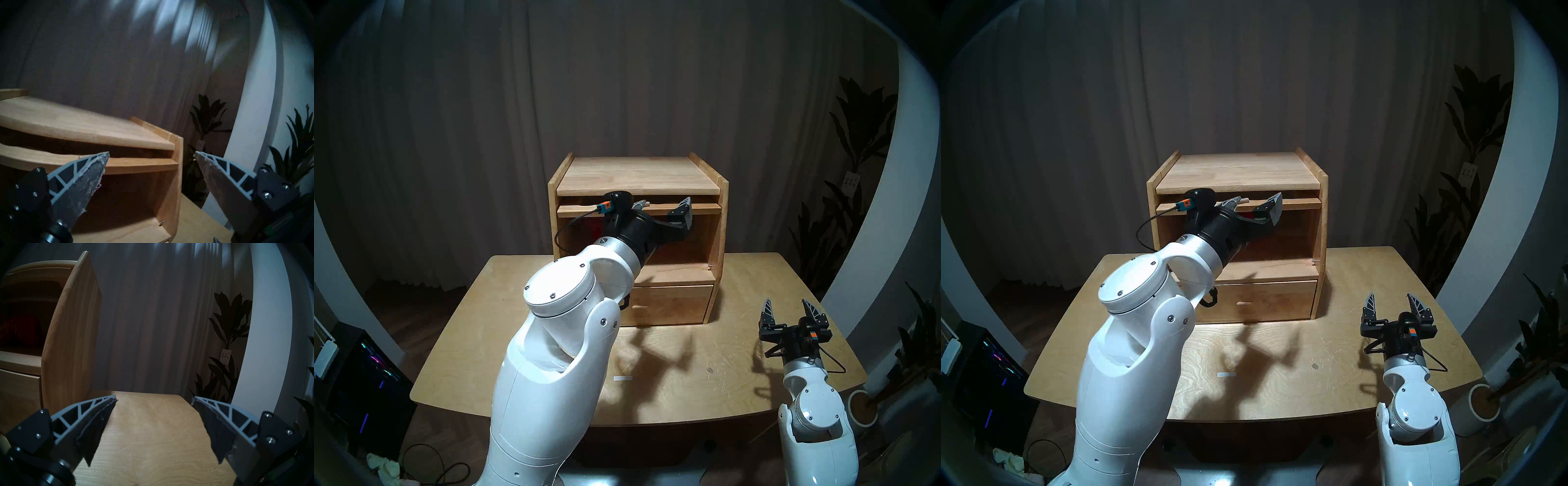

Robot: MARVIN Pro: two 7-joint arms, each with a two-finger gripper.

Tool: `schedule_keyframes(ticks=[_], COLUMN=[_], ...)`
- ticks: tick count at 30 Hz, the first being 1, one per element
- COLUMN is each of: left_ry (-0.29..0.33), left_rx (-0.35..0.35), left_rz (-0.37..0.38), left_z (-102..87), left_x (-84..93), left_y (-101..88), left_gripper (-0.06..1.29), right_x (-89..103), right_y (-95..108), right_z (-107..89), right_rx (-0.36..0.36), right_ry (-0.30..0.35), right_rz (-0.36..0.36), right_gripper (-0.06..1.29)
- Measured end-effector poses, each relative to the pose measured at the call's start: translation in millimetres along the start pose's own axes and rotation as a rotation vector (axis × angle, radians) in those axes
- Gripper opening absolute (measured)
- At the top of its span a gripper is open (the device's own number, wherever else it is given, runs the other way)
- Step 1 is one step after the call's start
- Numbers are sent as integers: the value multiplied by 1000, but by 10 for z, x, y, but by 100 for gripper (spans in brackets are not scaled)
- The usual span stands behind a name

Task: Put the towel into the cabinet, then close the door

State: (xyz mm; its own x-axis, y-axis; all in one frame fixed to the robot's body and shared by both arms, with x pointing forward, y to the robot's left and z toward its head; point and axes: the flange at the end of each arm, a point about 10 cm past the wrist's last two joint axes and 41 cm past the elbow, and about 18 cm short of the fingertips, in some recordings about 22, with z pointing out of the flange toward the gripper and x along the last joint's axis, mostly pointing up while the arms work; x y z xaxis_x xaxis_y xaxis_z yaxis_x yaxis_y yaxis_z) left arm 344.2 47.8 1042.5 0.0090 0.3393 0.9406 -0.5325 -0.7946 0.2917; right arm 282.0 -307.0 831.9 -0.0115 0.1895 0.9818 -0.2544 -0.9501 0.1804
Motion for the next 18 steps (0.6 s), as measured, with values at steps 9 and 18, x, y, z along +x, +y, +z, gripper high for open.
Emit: schedule_keyframes(ticks=[9,18], left_ry=[142,164], left_rx=[207,491], left_rz=[64,152], left_z=[-369,-813], left_x=[391,446], left_y=[-447,-1000], left_gripper=[125,125], right_x=[35,583], right_y=[-1,-43], right_z=[28,189], right_rx=[0,41], right_ry=[12,187], right_rz=[1,-56], right_gripper=[122,122])
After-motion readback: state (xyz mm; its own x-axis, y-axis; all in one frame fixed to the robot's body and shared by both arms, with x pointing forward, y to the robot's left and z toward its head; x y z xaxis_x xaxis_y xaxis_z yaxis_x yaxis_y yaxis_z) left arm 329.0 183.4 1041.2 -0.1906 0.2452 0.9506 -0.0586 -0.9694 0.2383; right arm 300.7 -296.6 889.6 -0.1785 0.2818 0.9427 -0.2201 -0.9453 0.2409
